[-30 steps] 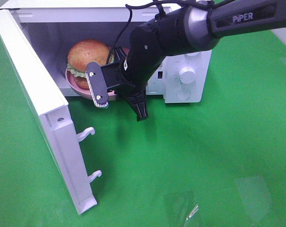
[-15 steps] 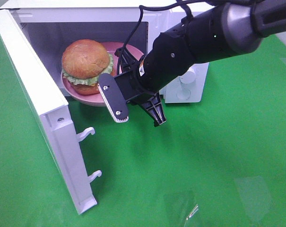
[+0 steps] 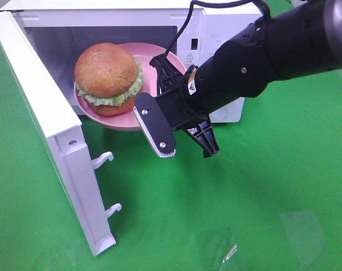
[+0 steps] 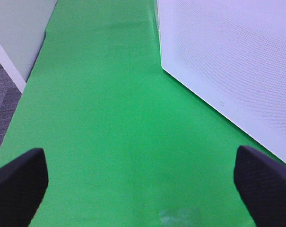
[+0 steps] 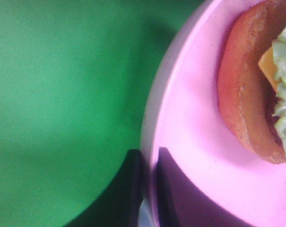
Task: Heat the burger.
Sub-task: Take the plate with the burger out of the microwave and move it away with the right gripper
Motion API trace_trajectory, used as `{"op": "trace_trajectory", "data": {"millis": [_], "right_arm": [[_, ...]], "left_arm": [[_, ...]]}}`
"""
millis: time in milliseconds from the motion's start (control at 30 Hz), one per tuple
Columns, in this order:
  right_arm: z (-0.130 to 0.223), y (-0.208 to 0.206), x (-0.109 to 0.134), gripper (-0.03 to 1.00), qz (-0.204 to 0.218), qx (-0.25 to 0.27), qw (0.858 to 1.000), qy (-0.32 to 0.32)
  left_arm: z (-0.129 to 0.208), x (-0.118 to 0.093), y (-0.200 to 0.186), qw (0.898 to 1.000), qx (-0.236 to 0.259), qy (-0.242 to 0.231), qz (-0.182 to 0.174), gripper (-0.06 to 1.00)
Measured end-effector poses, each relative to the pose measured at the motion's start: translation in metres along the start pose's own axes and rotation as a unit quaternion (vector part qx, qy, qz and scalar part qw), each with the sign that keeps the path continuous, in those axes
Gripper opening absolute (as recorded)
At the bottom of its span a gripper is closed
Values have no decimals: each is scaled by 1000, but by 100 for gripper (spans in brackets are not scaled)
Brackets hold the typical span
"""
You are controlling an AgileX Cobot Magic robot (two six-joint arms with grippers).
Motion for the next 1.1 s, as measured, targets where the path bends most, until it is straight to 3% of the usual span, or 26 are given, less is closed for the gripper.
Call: {"op": "trace_trajectory", "data": {"millis": [300, 633, 1100], "right_arm": [[-4, -22, 16, 8, -8, -6, 999, 33], [-10, -54, 56, 8, -46, -11, 998, 52], [-13, -101, 84, 8, -55, -6, 993, 109]], "left_arm": [[0, 0, 0, 1000, 0, 0, 0, 99], [0, 0, 0, 1000, 0, 0, 0, 99], [0, 0, 0, 1000, 0, 0, 0, 99]]}}
Point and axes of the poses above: a point on each arm's last joint axis where the gripper is mounted, y pointing out along that axis toward the gripper, x along the wrist's bending axis when the last joint is at zero, z = x × y, the point moved 9 cm from there along y, pointing out along that axis toward the gripper, and after that the axes turned 9 degrees about -y, right-handed, at the moved point
